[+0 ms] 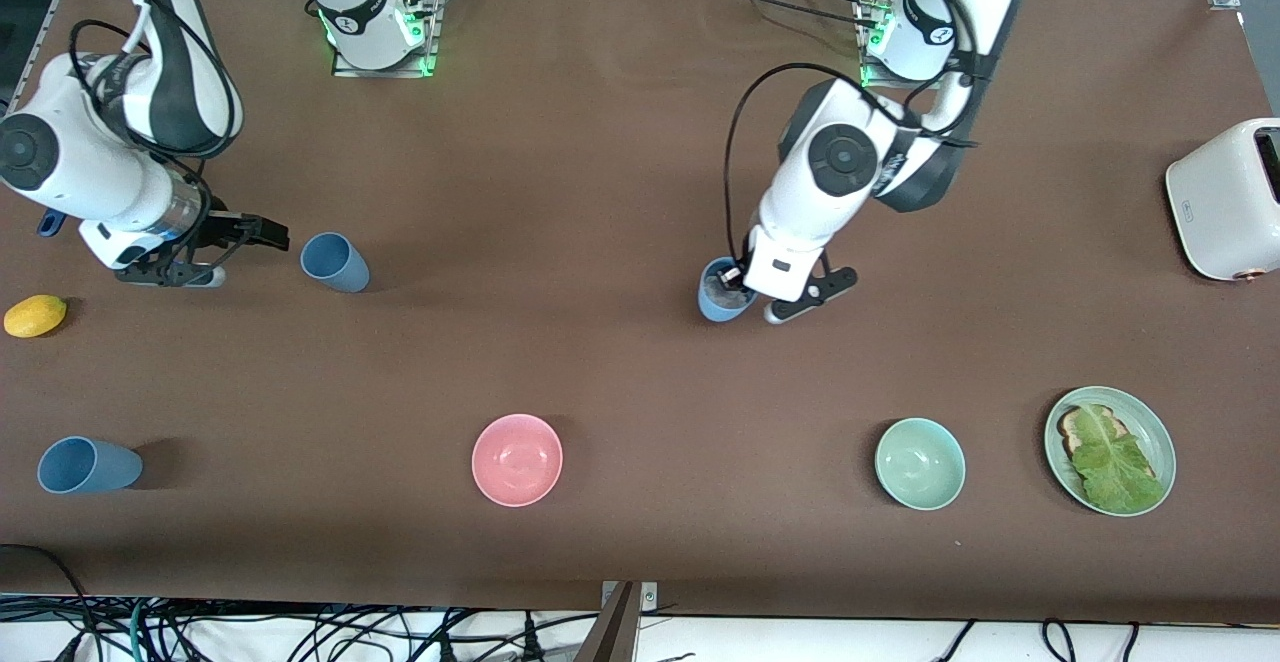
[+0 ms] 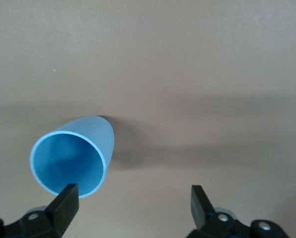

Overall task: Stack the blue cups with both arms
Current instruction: 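Carry the tissue cup to mid-table while the right gripper reaches another cup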

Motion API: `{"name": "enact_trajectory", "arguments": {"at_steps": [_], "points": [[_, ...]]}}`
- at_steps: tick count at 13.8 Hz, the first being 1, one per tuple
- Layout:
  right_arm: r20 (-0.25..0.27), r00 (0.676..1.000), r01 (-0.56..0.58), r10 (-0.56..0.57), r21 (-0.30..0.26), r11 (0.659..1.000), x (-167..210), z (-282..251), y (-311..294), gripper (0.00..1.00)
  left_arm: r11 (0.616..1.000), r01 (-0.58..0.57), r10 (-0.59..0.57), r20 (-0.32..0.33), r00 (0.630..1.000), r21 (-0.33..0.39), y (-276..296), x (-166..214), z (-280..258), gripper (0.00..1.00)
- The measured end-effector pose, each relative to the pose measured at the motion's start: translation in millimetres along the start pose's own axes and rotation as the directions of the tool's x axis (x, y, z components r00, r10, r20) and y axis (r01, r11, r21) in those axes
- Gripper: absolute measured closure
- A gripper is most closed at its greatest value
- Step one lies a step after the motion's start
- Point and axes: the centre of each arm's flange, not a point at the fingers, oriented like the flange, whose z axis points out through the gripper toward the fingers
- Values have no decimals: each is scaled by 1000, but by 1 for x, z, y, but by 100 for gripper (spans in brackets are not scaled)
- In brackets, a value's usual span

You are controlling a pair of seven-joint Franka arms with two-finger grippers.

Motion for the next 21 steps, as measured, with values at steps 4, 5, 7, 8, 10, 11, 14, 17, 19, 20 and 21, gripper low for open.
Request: {"name": "enact_trajectory", "arguments": {"at_steps": [4,5,7,8,10,11,14,17,19,20,21], "points": [[-9,1000,7,-7,-1,1000,-5,23,-4,0,997,80,-80,-6,997,-4,40,-26,22,94],[-13,1000,8,-8,-1,1000,-4,25,-5,0,995,103,-103,-7,995,-5,49,-35,27,94],[-18,1000,6,-6,-1,1000,-1,32,-7,0,989,150,-150,-9,989,-8,70,-57,39,94],[-17,1000,5,-5,-1,1000,0,35,-9,0,986,164,-164,-15,986,-9,79,-67,45,94],[-18,1000,-3,3,1,1000,1,41,-18,0,982,190,-190,-41,981,2,89,-83,57,94],[-17,1000,-10,10,1,1000,2,43,-24,0,979,203,-202,-53,978,7,92,-90,62,94],[-30,999,-14,14,3,1000,5,47,-34,0,976,220,-219,-74,973,-4,99,-107,68,94],[-31,999,-16,16,4,1000,7,55,-34,5,974,226,-227,-91,970,-25,101,-110,77,94],[-27,999,-27,28,5,1000,7,58,-34,28,974,224,-224,-118,967,-17,100,-111,89,94],[-26,999,-35,35,5,999,7,58,-34,39,975,223,-223,-129,966,-13,100,-113,94,94],[-26,999,-41,41,5,999,7,58,-34,51,975,222,-221,-132,966,-11,100,-114,97,94]]}}
